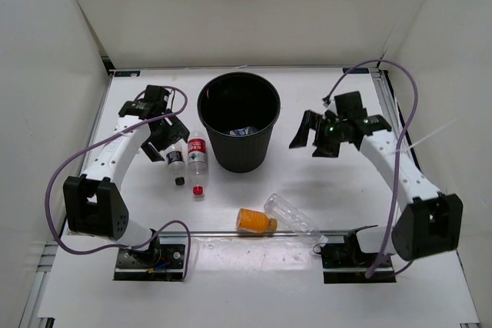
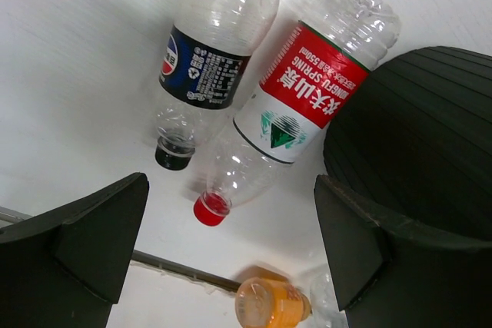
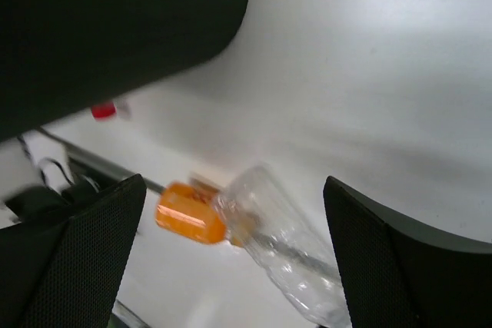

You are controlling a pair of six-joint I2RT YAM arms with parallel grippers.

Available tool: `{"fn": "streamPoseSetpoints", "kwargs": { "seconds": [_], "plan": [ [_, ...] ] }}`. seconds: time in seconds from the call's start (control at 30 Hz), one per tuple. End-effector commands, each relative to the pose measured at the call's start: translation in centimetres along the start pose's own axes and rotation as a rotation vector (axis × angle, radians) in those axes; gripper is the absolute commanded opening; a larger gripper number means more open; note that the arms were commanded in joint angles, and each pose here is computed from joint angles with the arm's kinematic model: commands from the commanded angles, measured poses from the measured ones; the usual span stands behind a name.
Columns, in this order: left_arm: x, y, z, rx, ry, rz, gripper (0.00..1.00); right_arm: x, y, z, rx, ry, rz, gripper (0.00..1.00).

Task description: Put the plastic bottles in the bin

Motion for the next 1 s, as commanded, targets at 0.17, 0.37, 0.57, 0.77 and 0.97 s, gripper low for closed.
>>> {"fn": "streamPoseSetpoints", "kwargs": {
  "seconds": [0.17,0.37,0.57,0.77,0.97],
  "plan": [
    [-0.4,-0.5,-2.1,0.047,-0.107,-0.049,1.00,0.6,-4.6,-0.5,0.013,0.027,-0.387,0.99],
    [-0.3,-0.7,-1.9,0.062,-0.106,-0.048,1.00,0.8,-8.2,0.4,0.162,0.116,-0.459,0.99],
    [-0.2,-0.6,-2.1,0.046,-0.094,-0.049,1.00,1.0,-10.9,1.6,0.259,0.133,-0.482,0.98],
    [-0.2,-0.3,-2.7,0.026,-0.103,-0.041,1.00,0.0,-13.3,3.4,0.318,0.035,-0.479,0.96],
    [0.0,-0.5,-2.7,0.026,-0.101,-0.032,1.00,-1.0,-14.3,5.1,0.355,-0.111,-0.463,0.89]
  ]
}}
Point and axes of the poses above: each gripper's point midway between its finger pads, its own z axis out along the fingers, its own x axis along the line the jaws close on, y = z × x, the point moved 10 cm from there along -z, back along the fingers, and after that the axes turned 4 degrees about -z, right-handed, at the moved point
